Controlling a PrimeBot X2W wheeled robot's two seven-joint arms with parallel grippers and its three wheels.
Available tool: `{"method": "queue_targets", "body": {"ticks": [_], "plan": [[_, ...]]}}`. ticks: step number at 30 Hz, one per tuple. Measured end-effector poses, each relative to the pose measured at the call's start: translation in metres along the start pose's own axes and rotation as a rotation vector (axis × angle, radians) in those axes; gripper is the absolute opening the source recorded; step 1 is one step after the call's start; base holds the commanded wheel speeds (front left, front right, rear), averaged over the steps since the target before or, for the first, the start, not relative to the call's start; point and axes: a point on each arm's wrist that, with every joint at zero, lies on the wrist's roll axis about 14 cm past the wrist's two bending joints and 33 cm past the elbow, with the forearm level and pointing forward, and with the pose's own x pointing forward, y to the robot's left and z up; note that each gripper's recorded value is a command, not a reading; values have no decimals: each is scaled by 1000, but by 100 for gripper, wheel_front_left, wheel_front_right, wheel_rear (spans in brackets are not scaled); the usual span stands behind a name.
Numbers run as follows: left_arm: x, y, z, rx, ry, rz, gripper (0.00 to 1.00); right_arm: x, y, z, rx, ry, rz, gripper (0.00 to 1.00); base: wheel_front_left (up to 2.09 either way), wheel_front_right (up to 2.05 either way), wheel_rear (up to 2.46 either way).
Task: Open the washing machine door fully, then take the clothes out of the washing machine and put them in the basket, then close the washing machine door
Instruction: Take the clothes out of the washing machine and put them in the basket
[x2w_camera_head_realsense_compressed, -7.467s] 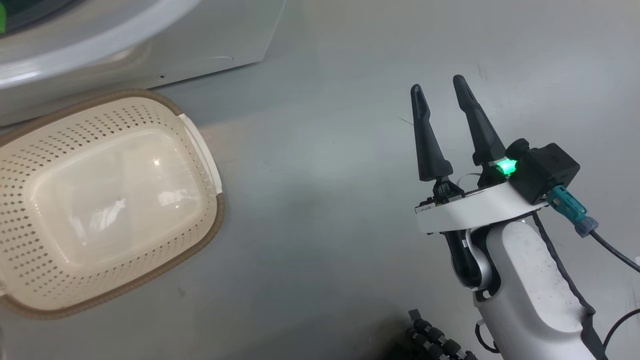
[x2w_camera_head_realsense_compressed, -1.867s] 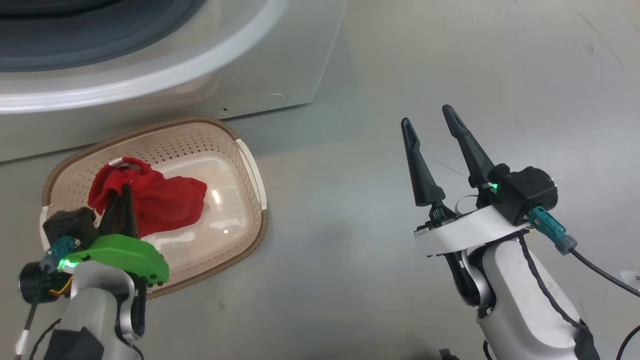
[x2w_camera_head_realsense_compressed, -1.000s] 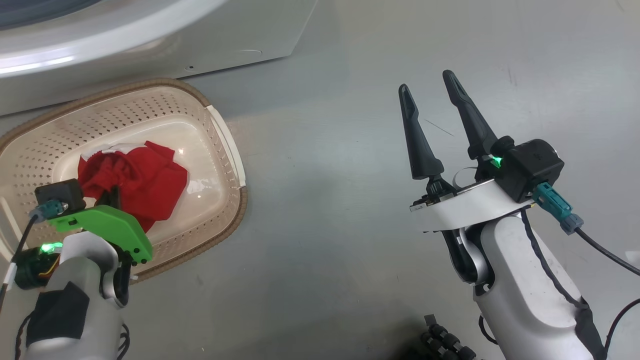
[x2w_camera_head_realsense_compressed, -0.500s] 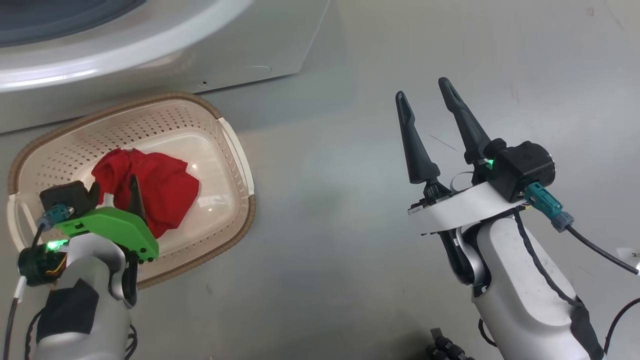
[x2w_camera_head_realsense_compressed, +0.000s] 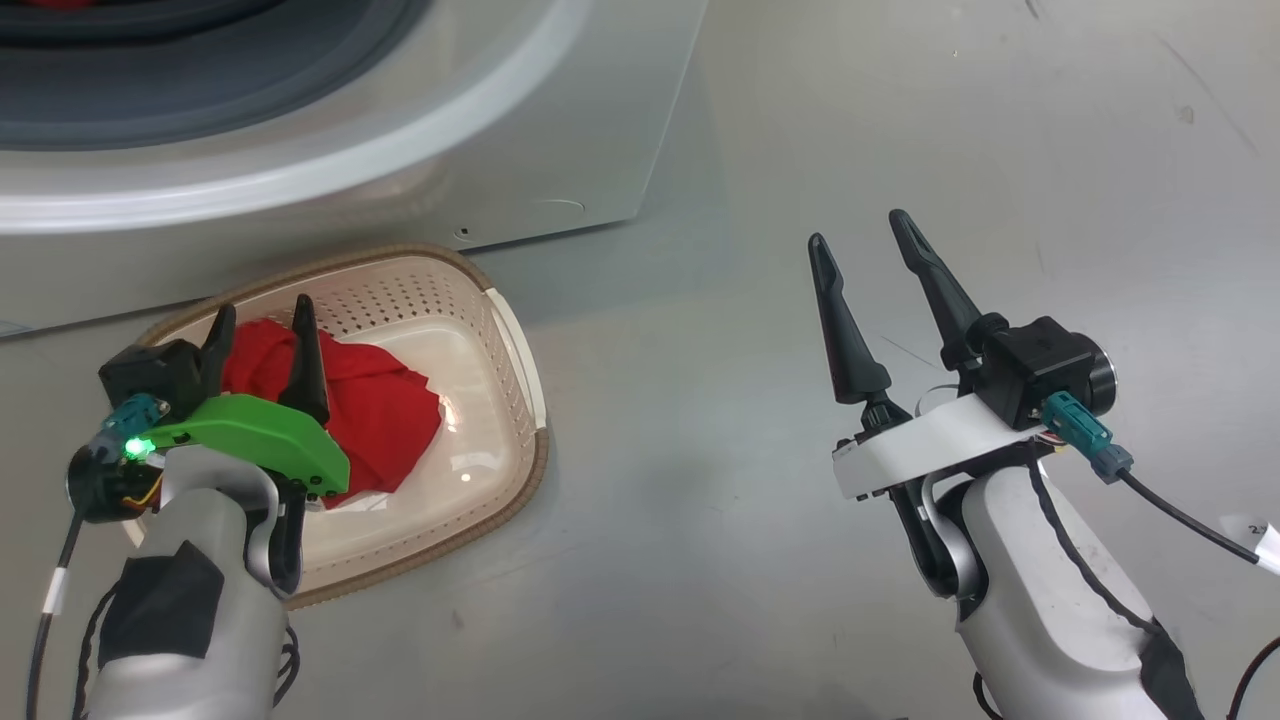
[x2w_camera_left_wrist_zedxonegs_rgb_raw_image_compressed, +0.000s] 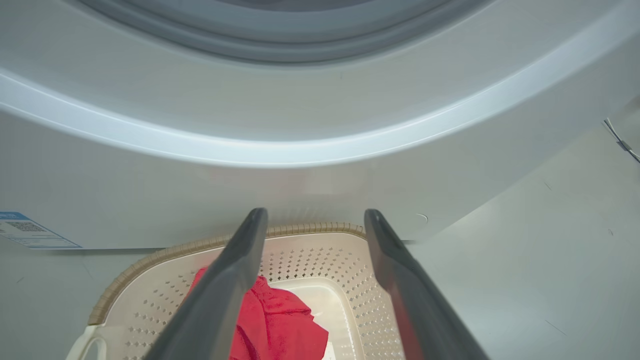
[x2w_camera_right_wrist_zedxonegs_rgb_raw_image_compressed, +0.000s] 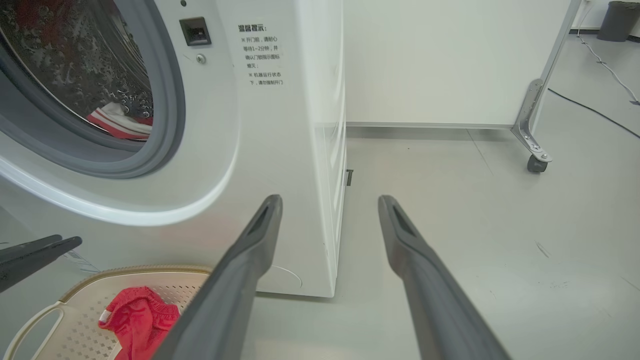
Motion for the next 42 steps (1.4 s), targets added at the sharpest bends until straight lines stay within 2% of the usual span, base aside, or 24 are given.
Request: {"method": "queue_targets", "body": {"ticks": [7, 12, 16, 24, 28, 42], "plan": [[-14, -14, 53, 49, -143, -43, 100, -9, 1, 7, -5, -14, -3, 100, 0, 0, 0], [-34, -19, 101, 66, -285, -55, 100, -14, 10, 13, -2, -27, 23, 100, 0, 0, 0], [-54, -18, 123, 73, -357, -50, 100, -18, 16, 21, 1, -45, 33, 100, 0, 0, 0], [-94, -19, 139, 125, -434, -43, 100, -31, 23, 34, 12, -79, 44, 100, 0, 0, 0], [-139, -3, 120, 127, -435, 29, 100, -56, 31, 34, 19, -77, 60, 100, 0, 0, 0], [-183, -11, 99, 131, -441, 28, 100, -82, 34, 41, 24, -102, 63, 100, 0, 0, 0]]}}
